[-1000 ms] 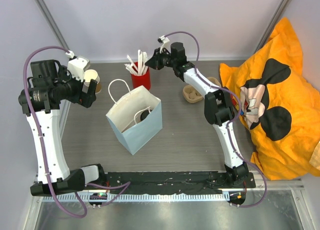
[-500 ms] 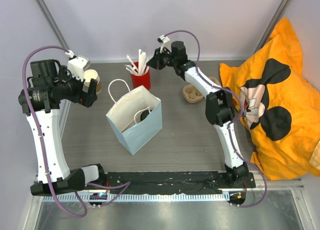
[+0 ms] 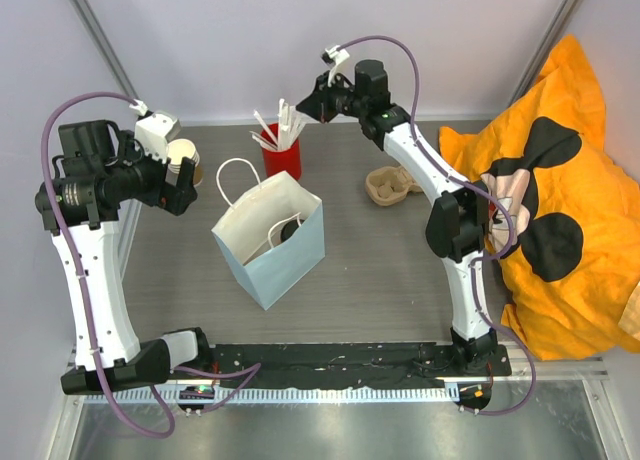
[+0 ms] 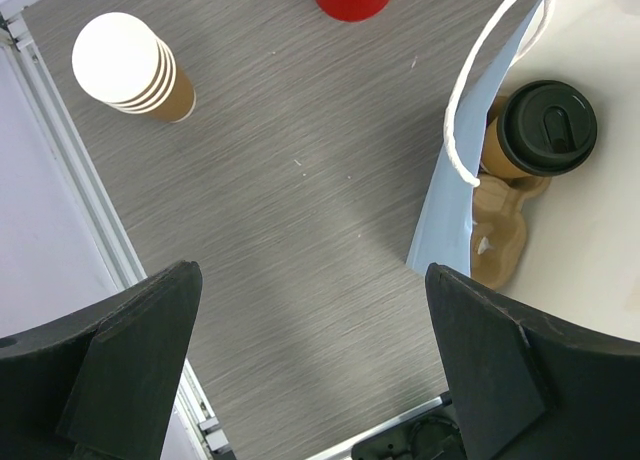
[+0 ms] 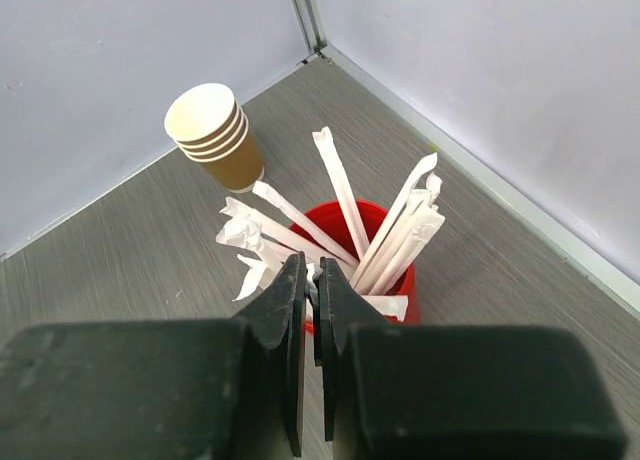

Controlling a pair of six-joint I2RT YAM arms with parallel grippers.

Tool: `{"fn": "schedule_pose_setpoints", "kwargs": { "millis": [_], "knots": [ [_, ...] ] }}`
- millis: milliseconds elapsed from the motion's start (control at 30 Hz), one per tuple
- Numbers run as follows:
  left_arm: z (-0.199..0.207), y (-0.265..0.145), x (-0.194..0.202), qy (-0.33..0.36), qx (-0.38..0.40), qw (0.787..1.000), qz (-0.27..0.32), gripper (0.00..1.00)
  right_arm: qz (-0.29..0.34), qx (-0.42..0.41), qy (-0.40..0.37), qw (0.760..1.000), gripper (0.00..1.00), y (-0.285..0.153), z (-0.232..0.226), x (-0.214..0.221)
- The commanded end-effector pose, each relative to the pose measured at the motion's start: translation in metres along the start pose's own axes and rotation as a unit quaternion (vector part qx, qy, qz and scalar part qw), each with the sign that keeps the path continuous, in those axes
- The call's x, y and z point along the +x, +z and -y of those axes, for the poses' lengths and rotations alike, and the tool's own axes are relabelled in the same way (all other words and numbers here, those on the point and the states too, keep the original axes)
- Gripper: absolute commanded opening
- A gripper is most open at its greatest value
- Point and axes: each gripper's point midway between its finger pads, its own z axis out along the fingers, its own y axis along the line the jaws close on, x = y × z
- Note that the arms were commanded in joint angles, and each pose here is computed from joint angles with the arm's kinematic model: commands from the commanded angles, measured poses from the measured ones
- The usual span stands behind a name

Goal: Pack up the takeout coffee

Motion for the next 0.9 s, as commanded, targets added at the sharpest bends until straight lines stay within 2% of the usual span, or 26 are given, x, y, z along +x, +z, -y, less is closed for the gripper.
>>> {"fn": "schedule_pose_setpoints", "kwargs": {
  "millis": [0,467,867],
  "knots": [
    [0.002,-0.012,-0.016,0.006,-0.005,0.999,0.038,1.00,0.024,0.006,-0.026,0.999,0.10,-0.010,-0.006,-0.030],
    [0.005,-0.013,-0.019,0.004,-0.002,0.999,0.045,1.00,0.078,0.030,-0.077,0.993,0.10,-0.043,-0.003,-0.102],
    [0.013,-0.017,-0.027,0.004,0.014,0.998,0.064,1.00,0.087,0.023,-0.104,0.990,0.09,-0.125,-0.022,-0.150]
  ]
}}
